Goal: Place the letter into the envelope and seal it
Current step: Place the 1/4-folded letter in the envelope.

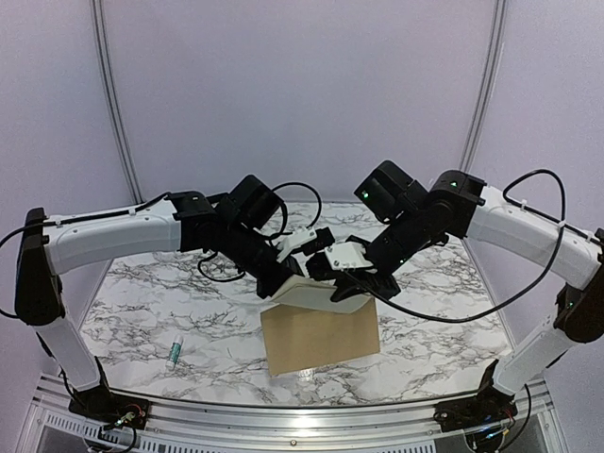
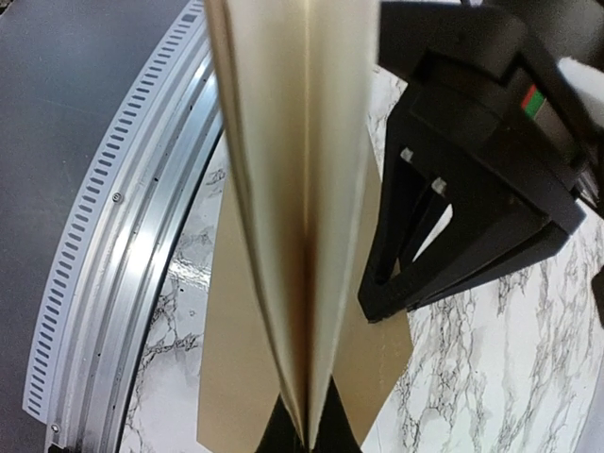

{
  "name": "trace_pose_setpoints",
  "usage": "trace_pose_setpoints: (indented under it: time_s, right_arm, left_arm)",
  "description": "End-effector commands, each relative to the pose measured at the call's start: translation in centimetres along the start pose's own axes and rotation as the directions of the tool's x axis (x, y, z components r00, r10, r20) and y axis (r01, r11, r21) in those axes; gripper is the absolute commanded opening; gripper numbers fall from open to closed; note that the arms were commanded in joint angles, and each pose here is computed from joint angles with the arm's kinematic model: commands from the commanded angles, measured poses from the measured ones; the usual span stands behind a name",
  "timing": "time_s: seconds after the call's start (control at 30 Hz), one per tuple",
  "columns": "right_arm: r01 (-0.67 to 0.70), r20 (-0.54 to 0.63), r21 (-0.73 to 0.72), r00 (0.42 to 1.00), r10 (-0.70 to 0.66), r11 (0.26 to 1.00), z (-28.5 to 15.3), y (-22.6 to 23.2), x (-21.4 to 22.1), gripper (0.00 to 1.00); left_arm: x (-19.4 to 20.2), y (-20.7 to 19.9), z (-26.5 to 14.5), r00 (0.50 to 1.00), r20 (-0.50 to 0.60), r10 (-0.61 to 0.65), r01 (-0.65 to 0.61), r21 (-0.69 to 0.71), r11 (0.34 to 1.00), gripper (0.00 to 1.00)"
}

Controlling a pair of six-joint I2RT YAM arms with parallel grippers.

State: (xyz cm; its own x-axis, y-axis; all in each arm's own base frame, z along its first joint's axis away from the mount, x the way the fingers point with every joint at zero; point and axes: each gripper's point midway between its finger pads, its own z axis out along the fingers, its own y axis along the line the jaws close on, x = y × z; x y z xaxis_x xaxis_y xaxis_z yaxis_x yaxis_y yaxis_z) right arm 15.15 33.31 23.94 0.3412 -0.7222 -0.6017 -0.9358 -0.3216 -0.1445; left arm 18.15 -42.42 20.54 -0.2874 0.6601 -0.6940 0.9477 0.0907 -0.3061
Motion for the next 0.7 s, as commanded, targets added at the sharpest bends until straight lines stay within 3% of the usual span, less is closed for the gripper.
trace_pose_setpoints:
  time_s: [0.0,0.67]
  right_arm:
    - [0.03,-0.027,0.033,0.999,-0.03,0.999,-0.42,-0.58,-0.28,0.0]
    - [0.088,-0.096,0.076,0.992,-0.08,0.993,0.48,-1.16,0.67,0.0]
  left_arm:
    - [-1.36,-1.02,-0.53,0.999,0.025,0.034,-0.034,0.032,0.999,0.0]
    - [-1.45,-1.63,0.16,0.999,0.016,0.043,-0.044,0.065,0.997,0.0]
